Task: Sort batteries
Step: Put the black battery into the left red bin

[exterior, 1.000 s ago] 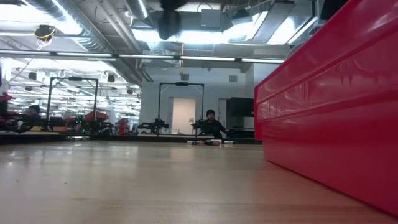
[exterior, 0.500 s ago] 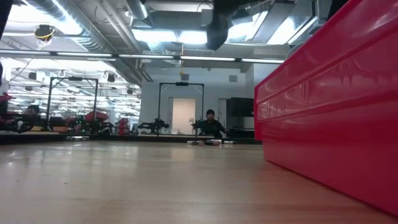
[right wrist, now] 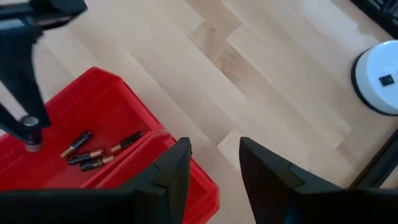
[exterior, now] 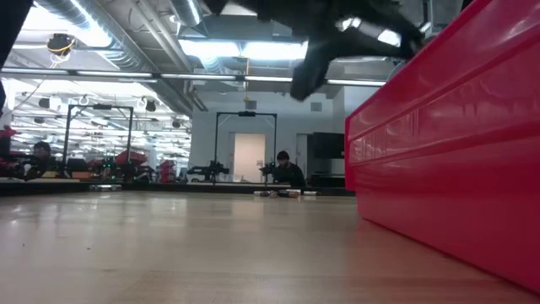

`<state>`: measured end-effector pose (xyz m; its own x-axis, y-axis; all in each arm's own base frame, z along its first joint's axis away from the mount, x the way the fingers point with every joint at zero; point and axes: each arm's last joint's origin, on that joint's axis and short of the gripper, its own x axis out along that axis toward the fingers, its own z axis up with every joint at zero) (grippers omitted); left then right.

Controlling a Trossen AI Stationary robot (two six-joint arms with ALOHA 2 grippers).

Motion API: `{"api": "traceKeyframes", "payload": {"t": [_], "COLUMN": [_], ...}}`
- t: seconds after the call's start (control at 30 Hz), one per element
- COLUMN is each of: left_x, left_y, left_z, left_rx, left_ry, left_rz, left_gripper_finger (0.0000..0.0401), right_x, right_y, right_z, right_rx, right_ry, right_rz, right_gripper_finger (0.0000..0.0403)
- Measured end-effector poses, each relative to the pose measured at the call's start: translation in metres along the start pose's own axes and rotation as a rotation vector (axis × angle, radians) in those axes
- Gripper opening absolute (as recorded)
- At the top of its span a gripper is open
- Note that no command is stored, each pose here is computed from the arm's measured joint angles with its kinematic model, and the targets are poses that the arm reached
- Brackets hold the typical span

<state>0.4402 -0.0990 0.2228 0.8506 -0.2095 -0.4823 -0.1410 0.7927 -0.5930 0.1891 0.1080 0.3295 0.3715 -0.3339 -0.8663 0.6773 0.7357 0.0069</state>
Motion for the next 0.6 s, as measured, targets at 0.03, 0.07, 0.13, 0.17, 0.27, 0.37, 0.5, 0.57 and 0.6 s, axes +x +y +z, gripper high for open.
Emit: {"api": "traceKeyframes", "payload": {"t": [0.03,0.07,0.13,0.17,0.27,0.37,0.5,0.57,0.6], "left_x": [0.004,0.005,0.008,0.008,0.008,0.008,0.005,0.000,-0.004], "left_y": [0.002,0.003,0.006,0.006,0.005,0.005,0.010,0.013,0.013], "left_z": [-0.003,-0.004,-0.006,-0.006,-0.006,-0.006,-0.002,0.004,0.008], "left_rx": [-0.002,-0.002,-0.014,-0.021,-0.007,0.010,-0.002,0.007,0.013], "left_ry": [0.006,0.008,0.017,0.017,0.015,0.016,0.060,0.096,0.106], "left_rz": [0.006,0.008,0.016,0.016,0.014,0.014,-0.003,-0.039,-0.052], "left_gripper_finger": [0.0054,0.0059,0.0072,0.0078,0.0096,0.0117,0.0144,0.0151,0.0153], "right_x": [0.000,0.000,0.000,0.000,0.000,0.000,0.000,0.000,0.000], "right_y": [0.000,0.000,0.000,0.000,0.000,0.000,0.000,0.000,0.000], "right_z": [0.000,0.000,0.000,0.000,0.000,0.000,0.000,0.000,0.000], "right_rx": [-0.006,-0.012,-0.014,-0.015,-0.015,-0.015,-0.015,-0.014,-0.015], "right_ry": [-0.001,-0.001,-0.001,-0.001,-0.001,0.000,0.003,0.008,0.010], "right_rz": [0.000,0.000,-0.001,-0.001,-0.001,-0.001,0.000,0.002,0.002], "right_gripper_finger": [0.0138,0.0138,0.0138,0.0138,0.0138,0.0138,0.0138,0.0138,0.0138]}}
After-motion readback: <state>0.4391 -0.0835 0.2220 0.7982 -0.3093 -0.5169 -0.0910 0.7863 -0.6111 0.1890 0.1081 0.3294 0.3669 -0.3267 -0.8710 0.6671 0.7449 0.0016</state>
